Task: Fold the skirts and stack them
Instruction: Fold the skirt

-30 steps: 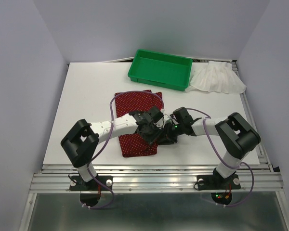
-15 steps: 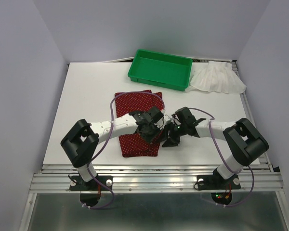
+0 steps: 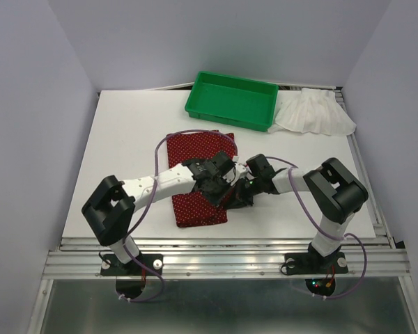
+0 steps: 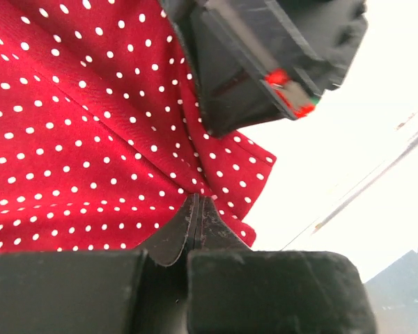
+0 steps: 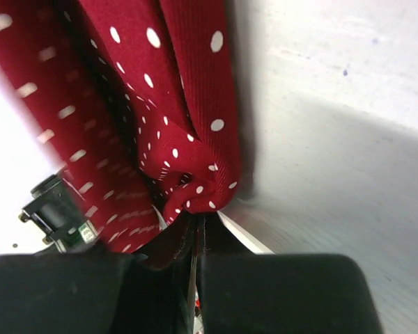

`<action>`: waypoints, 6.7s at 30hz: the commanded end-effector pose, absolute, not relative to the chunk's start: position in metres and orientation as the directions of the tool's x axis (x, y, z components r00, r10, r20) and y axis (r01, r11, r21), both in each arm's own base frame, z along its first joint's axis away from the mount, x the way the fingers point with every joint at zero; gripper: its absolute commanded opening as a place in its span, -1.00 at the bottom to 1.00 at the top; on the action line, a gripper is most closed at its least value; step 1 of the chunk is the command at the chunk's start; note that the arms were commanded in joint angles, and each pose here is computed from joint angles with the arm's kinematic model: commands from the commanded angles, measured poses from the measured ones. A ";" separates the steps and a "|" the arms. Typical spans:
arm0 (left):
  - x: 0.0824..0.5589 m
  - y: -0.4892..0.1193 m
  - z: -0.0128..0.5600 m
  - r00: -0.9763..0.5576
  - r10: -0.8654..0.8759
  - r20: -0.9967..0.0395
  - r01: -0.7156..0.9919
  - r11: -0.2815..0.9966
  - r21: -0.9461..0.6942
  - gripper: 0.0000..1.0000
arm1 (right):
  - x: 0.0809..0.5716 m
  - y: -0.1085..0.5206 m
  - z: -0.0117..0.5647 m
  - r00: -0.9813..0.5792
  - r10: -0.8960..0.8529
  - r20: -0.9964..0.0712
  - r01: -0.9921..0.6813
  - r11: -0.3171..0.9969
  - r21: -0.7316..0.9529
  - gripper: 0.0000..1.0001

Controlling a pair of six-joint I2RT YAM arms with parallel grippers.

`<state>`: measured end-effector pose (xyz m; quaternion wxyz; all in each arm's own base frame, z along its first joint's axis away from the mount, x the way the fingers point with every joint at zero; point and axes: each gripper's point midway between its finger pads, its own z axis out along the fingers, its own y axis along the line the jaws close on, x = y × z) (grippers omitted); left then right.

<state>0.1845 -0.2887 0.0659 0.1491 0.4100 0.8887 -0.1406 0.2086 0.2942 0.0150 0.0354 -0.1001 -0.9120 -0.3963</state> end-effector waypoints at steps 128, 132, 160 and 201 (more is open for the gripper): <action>0.448 -0.390 0.102 -0.674 0.174 -0.718 0.480 0.842 -0.247 -1.00 | 0.450 0.257 0.009 -0.883 0.337 -0.327 -0.015 0.675 0.737 -0.80; 0.446 -0.392 0.087 -0.693 0.184 -0.697 0.481 0.838 -0.257 -1.00 | 0.450 0.257 0.011 -0.882 0.339 -0.327 -0.015 0.674 0.739 -0.78; 0.435 -0.382 0.089 -0.718 0.137 -0.682 0.499 0.785 -0.368 -1.00 | 0.421 0.243 0.098 -0.873 0.293 -0.390 -0.077 0.706 0.704 -0.28; 0.437 -0.364 0.190 -0.583 0.135 -0.801 0.548 0.794 -0.265 0.01 | 0.426 0.221 0.004 -0.888 0.320 -0.330 0.060 0.792 0.608 -0.74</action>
